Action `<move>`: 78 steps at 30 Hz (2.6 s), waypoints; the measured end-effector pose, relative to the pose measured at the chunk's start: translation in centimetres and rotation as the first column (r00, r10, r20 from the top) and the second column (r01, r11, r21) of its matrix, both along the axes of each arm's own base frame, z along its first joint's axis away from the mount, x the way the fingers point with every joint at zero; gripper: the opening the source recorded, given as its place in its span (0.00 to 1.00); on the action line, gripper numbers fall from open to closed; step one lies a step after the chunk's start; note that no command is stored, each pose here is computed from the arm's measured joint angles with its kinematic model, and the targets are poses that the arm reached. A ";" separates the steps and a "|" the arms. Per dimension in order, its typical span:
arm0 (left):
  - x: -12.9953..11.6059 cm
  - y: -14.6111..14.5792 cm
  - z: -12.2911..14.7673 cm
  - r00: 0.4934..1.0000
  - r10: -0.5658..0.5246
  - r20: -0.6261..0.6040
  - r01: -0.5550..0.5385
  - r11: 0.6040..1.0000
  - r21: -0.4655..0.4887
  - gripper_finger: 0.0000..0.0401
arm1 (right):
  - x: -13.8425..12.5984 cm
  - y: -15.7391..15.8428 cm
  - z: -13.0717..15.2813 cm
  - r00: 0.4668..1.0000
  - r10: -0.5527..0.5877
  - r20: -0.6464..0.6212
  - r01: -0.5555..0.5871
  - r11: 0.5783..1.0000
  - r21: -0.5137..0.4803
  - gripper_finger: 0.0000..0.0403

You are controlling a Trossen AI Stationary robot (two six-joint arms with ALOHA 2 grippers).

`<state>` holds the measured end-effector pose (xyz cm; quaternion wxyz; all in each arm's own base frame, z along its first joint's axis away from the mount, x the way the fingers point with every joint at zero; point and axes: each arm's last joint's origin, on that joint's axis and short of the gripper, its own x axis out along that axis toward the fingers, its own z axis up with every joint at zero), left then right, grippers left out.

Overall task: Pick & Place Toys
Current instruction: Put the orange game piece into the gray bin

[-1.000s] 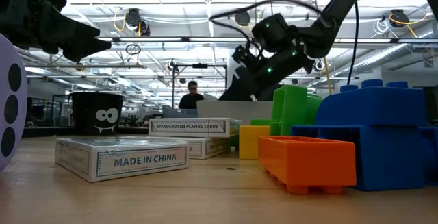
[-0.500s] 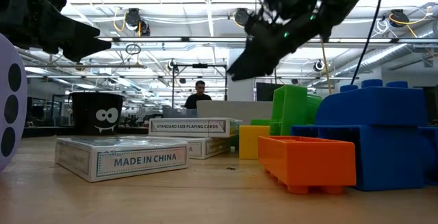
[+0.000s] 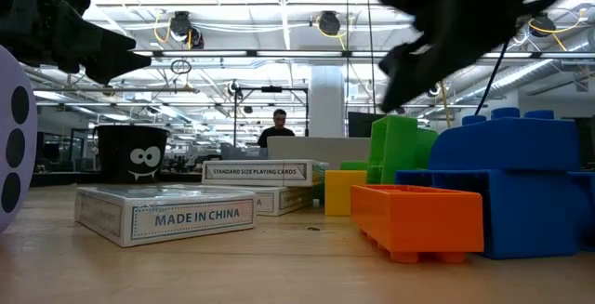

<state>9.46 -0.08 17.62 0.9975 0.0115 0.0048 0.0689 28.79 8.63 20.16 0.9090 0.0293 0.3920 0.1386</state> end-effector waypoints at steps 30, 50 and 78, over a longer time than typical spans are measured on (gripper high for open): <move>0.0 0.0 0.0 1.000 0.000 0.000 0.000 1.000 0.000 0.77 | -0.8 -2.2 -3.6 0.952 -0.287 -0.112 0.265 0.948 -0.174 0.60; 0.0 0.0 0.0 1.000 0.000 0.000 0.000 1.000 0.000 0.77 | -2.5 -0.3 -3.8 0.956 -0.091 -0.279 0.070 0.994 -0.087 0.60; 0.0 0.0 0.0 1.000 0.000 -0.001 0.000 1.000 0.000 0.77 | -2.9 -1.1 -4.8 0.909 -0.316 -0.272 0.231 0.924 -0.304 0.49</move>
